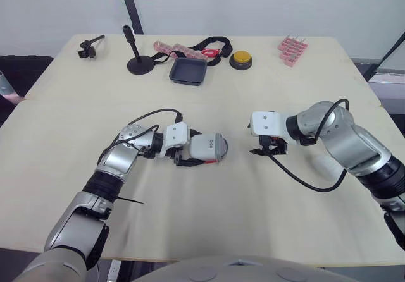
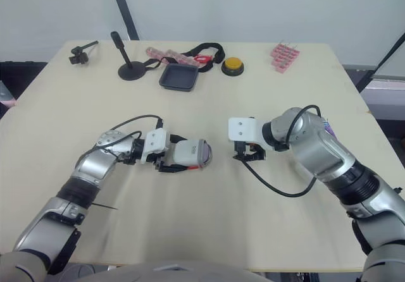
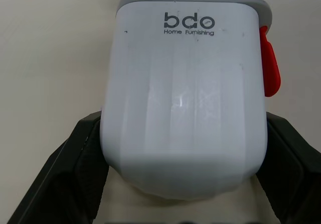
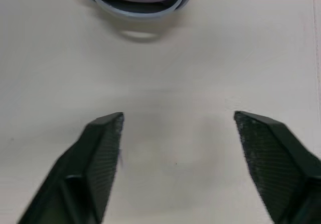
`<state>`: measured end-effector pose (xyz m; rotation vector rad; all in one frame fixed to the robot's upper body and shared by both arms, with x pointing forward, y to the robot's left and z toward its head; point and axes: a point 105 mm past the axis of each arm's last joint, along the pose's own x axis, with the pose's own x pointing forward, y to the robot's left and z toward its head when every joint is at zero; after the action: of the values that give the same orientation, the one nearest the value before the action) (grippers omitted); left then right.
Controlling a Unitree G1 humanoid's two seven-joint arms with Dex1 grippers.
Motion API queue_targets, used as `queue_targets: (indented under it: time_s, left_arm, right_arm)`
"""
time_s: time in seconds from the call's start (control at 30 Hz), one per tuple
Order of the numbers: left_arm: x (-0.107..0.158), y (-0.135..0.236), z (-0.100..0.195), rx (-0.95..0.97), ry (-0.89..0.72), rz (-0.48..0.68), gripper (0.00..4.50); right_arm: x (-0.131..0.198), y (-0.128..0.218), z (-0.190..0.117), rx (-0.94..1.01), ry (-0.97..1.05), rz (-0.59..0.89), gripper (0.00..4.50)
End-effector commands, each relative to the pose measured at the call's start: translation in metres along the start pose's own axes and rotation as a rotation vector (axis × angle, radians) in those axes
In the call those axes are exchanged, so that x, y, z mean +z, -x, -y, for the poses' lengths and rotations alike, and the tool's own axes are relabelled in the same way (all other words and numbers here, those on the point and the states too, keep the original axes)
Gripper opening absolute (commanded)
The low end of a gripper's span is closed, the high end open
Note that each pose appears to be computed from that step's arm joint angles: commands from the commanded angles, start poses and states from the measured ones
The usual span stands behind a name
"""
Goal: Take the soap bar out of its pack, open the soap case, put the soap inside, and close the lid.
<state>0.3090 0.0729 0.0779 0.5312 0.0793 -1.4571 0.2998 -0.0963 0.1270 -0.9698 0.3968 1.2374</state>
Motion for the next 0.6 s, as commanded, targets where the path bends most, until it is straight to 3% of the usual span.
queue_targets:
  time_s: [0.03,0.27,0.6]
  left_arm:
    - [0.015,0.003,-0.006,0.017,-0.040,0.038,3.50]
    - [0.020,0.000,-0.008,0.023,-0.040,0.049,3.50]
    - [0.024,-0.011,-0.003,0.002,-0.030,0.066,3.50]
  right_arm:
    - [0.005,-0.001,-0.004,0.012,0.020,0.000,2.25]
    - [0.014,-0.008,-0.018,0.086,0.030,0.016,0.04]
    - [0.025,-0.016,-0.014,0.080,-0.002,0.037,0.04]
